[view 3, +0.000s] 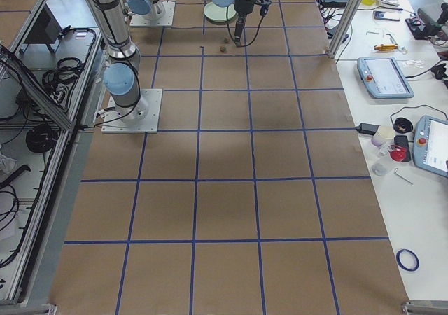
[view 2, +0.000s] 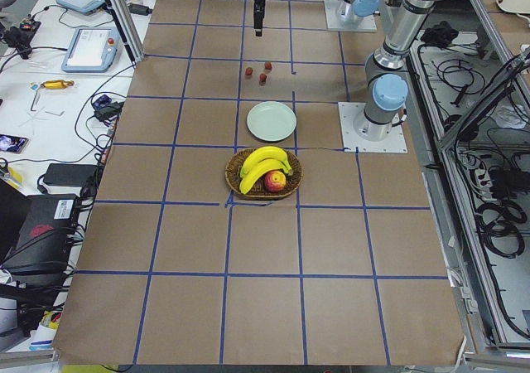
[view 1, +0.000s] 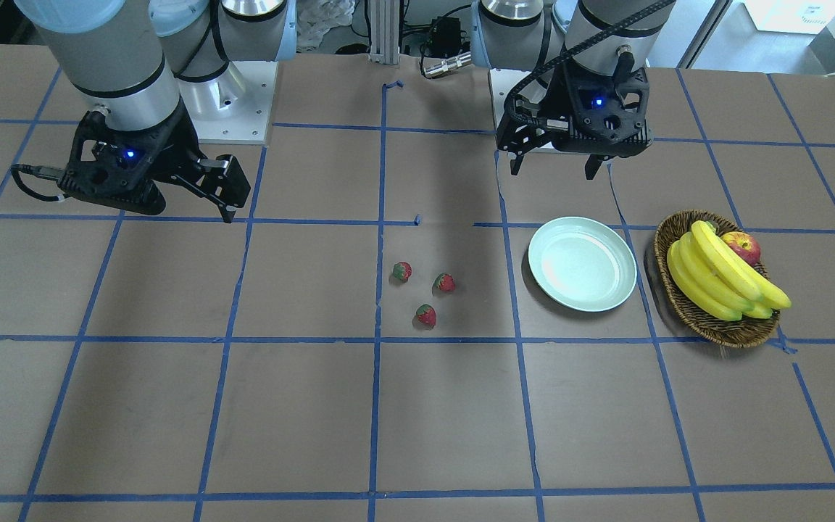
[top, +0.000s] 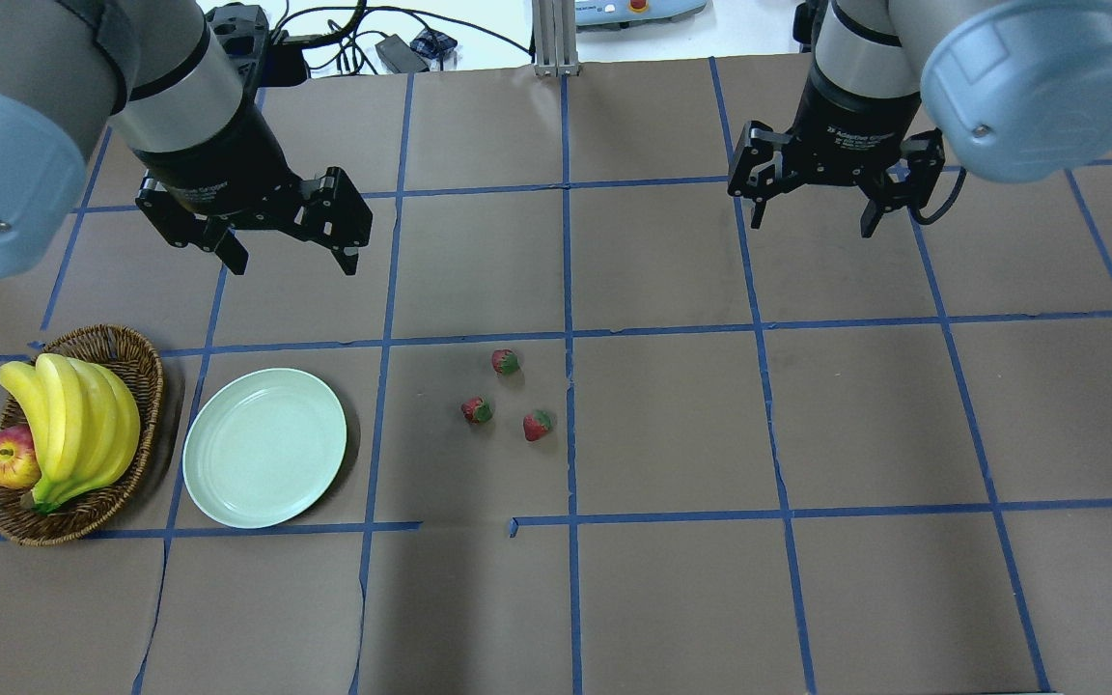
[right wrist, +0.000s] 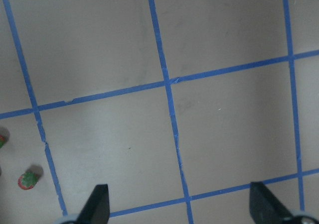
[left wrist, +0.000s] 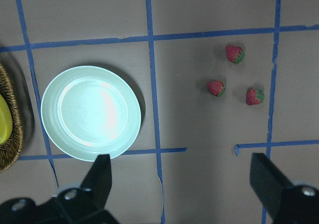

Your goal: Collect all strawberries into plate

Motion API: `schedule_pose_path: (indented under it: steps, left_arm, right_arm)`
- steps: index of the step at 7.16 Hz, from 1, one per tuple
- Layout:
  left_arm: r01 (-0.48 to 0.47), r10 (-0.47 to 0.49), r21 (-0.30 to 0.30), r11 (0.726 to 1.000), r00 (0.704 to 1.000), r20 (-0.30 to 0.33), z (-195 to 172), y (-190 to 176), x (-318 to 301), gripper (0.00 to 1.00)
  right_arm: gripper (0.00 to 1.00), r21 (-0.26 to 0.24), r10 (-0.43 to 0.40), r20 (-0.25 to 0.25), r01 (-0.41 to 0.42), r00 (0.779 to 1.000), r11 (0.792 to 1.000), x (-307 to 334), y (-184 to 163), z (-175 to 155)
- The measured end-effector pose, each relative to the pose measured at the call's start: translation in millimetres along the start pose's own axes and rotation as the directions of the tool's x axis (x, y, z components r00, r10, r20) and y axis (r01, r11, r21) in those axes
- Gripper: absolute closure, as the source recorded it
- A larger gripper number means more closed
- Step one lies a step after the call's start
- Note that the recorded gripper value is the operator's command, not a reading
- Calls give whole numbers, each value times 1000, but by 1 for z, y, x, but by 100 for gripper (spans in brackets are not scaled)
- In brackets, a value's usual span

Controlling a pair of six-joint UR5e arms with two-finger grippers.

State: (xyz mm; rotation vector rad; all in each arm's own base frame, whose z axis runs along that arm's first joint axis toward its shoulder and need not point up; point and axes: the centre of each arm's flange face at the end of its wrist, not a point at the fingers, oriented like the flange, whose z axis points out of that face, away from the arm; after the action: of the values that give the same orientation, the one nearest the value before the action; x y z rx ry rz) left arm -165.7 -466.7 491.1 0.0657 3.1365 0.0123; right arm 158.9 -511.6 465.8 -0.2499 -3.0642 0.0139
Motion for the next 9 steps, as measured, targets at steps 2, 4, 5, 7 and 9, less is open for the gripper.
schedule_pose_path:
  steps: [2, 4, 5, 7, 9]
  left_arm:
    - [2, -2, -8, 1000, 1000, -1, 5, -4, 0, 0]
    - [26, -26, -20, 999, 1000, -6, 22, -14, 8, 0]
    - [41, -41, -8, 999, 999, -8, 42, -22, 20, 0]
    - [57, -57, 33, 998, 998, -8, 101, -37, 46, 1]
    - [56, -55, 30, 998, 998, -17, 157, -52, 59, 16]
  right_arm:
    - [0, 31, -102, -20, 103, 995, 994, 1, 11, -13]
    - [0, -13, -153, -6, 153, 988, 988, -4, 24, -11]
    - [0, -49, -175, 21, 175, 984, 983, -6, 30, -10]
    - [0, -67, -187, 50, 190, 981, 979, -9, 36, -15]
    - [0, -43, -190, 57, 193, 980, 980, -12, 33, -19]
